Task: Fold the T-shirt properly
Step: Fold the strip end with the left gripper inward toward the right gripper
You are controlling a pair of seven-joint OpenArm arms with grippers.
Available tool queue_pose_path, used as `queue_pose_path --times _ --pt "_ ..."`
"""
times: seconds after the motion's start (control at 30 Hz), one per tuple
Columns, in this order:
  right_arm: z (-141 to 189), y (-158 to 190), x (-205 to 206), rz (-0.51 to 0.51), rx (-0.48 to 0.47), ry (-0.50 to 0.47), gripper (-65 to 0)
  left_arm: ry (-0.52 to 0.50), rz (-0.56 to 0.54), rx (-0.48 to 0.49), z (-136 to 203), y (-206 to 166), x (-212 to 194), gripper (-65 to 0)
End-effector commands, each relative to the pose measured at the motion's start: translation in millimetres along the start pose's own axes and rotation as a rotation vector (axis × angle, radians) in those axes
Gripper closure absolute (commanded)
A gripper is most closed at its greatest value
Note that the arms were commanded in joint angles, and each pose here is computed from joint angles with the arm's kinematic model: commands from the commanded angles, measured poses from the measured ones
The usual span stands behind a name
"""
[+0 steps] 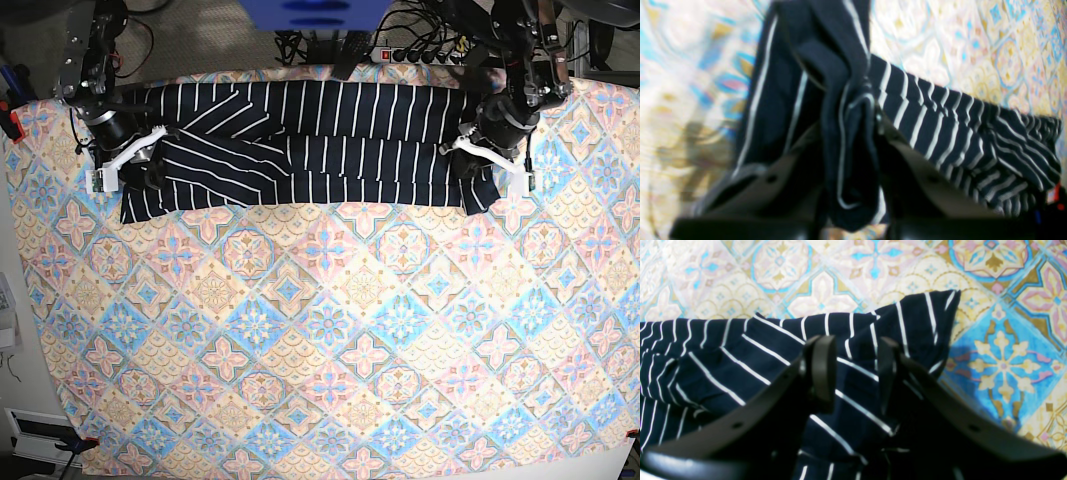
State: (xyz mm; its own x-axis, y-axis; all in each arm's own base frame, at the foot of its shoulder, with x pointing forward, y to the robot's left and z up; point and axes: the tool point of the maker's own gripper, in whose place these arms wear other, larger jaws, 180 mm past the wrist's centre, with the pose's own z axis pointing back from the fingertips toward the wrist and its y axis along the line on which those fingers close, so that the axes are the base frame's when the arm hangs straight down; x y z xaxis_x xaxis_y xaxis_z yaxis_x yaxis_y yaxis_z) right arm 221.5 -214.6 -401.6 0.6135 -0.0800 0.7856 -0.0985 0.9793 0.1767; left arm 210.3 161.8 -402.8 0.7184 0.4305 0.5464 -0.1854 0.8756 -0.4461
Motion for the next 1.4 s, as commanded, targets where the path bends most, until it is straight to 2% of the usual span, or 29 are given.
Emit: queue_pose_path --times 0.0,0.37,0.77,0.9,1.17,1.37 --pt "3.1 -2.4 13.0 0.010 0.002 -0.044 -20.1 -0.027 0.006 -0.042 -0.6 -14.8 4.5 0.0" --pt "2.9 -1.9 12.6 0.011 0.003 -0.042 -20.1 -0.003 0.065 -0.166 -16.5 -71.3 -13.0 0.0" --pt "3.0 -1.7 13.9 0.011 0.003 -0.048 -20.1 0.066 0.123 -0.148 -32.0 -63.7 -37.7 0.0" --pt "2.8 -1.7 14.5 0.012 0.003 -0.049 -20.1 0.083 0.108 -0.172 -33.3 -73.9 -42.8 -0.2" --pt "2.8 -1.7 14.8 0.012 0.003 -0.051 -20.1 0.109 0.080 -0.217 -34.2 -92.8 -50.5 -17.3" --pt "3.2 -2.1 14.7 0.010 0.003 -0.052 -20.1 0.106 0.083 -0.213 -33.6 -91.0 -49.5 -20.3"
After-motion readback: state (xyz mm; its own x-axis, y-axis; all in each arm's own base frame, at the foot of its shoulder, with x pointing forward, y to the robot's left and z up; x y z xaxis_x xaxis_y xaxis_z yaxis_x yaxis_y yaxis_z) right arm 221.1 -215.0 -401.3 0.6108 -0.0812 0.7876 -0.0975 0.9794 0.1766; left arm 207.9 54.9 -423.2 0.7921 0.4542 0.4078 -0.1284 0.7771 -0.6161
